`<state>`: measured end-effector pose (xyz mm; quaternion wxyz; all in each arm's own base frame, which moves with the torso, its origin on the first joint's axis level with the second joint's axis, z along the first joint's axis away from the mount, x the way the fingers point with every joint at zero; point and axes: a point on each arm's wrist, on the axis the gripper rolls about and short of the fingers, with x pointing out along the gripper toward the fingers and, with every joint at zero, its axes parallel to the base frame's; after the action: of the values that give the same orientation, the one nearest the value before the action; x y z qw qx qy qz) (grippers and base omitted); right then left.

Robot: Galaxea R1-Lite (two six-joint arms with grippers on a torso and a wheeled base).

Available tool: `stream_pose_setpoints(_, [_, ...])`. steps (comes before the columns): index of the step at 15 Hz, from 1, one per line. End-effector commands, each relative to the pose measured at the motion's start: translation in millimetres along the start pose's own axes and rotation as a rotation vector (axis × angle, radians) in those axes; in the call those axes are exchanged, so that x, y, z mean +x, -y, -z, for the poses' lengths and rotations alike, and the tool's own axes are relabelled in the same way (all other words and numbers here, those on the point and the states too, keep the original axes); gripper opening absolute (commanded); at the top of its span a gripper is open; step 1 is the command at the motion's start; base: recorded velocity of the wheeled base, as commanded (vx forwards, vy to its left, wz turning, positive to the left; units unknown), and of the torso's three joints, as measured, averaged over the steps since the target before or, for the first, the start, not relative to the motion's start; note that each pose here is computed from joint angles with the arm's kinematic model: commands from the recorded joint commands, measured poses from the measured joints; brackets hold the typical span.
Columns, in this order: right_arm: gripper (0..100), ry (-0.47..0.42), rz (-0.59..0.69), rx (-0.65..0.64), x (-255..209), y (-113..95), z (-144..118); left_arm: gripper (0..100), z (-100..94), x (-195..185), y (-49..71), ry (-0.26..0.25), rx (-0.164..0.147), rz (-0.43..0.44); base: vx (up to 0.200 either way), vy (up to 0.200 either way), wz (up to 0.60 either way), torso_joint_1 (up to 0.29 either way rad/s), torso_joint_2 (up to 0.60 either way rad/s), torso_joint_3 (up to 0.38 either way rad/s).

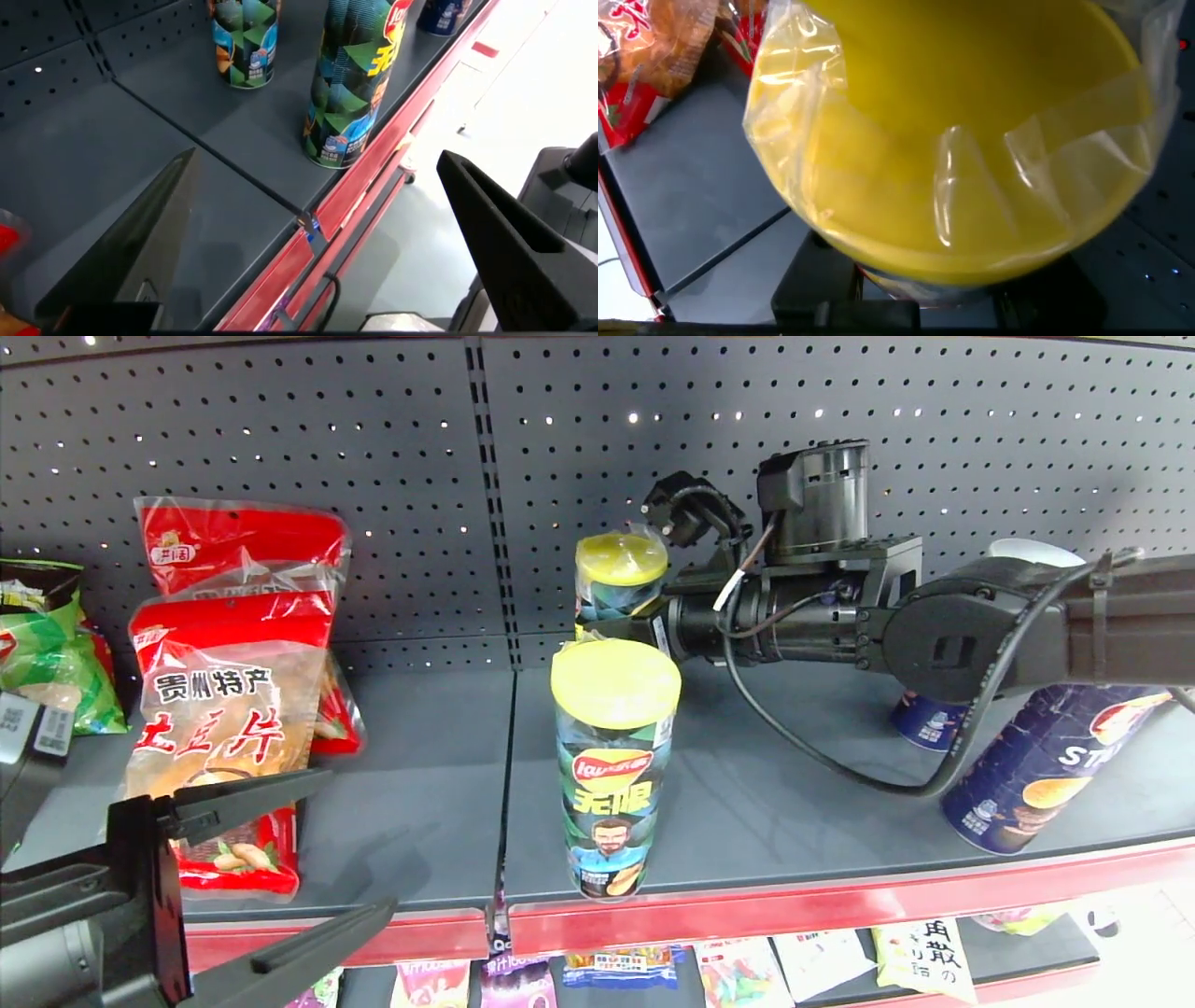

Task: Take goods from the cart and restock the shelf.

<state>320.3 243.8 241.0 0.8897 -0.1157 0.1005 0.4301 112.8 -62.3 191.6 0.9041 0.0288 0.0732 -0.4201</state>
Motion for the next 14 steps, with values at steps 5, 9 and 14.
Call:
stream_pose_setpoints(5, [0,-0.005,0.031,0.006,-15,7,1,100,1.2,2,-0.9,-0.01,-0.004,0.002,0.0,0.0,0.0,0.0,0.0,0.0])
stream_pose_setpoints(9, [0,-0.014,0.029,0.011,-15,7,3,100,1.9,2,-0.9,-0.017,-0.007,0.001,0.0,0.0,0.0,0.0,0.0,0.0])
stream_pose_setpoints(14, [100,-0.01,0.022,0.028,-18,3,1,100,1.5,2,-0.9,-0.018,-0.008,0.001,0.0,0.0,0.0,0.0,0.0,0.0])
